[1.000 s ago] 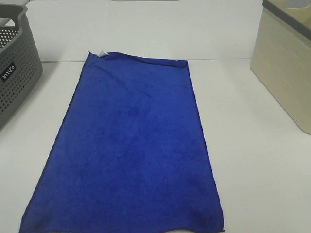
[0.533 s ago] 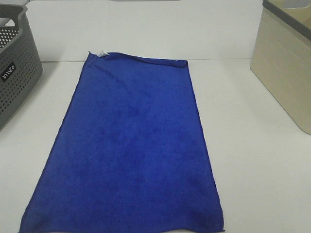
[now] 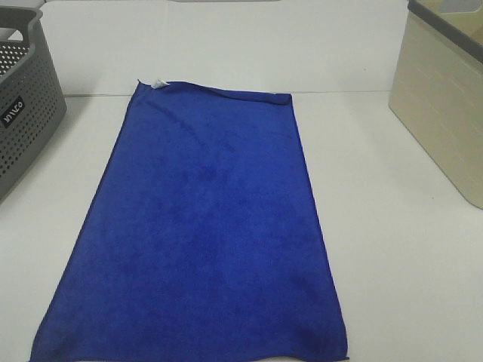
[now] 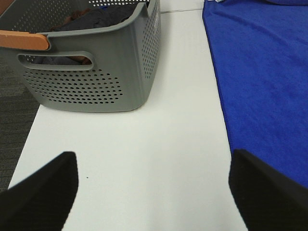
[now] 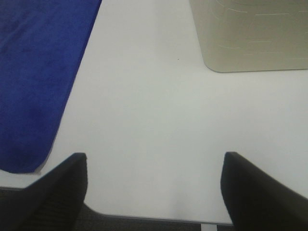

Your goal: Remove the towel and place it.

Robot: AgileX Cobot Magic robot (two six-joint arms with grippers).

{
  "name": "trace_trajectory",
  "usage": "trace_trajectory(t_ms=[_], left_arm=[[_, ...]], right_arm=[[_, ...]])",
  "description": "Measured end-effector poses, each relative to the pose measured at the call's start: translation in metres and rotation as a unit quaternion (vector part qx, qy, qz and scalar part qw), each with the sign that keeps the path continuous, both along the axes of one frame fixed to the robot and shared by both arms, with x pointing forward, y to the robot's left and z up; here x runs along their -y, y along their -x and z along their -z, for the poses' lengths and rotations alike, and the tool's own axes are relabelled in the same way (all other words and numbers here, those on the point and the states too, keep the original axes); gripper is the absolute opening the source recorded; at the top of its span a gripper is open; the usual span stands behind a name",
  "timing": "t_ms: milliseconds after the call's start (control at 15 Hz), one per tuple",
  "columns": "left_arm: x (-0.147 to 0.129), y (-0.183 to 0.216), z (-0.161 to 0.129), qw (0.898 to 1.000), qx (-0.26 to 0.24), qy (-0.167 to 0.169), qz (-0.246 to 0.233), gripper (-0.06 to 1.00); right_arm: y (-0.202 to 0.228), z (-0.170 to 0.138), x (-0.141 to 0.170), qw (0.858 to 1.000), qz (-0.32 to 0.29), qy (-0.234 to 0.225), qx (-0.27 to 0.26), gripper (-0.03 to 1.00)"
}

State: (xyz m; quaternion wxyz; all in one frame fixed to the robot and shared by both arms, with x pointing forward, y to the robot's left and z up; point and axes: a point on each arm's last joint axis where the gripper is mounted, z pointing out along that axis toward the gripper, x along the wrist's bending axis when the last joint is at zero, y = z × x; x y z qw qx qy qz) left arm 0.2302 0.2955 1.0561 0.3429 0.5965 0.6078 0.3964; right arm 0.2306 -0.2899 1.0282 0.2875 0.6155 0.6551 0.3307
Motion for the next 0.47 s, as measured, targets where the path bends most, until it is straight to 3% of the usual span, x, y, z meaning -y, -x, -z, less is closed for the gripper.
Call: trace_trajectory(t_ms=[467], left_arm=[[0.0, 0.0, 0.0, 1.0, 0.0, 0.0, 0.0, 0.8]], right_arm=[[0.0, 0.0, -0.0001, 1.0, 0.0, 0.0, 0.0, 0.75]])
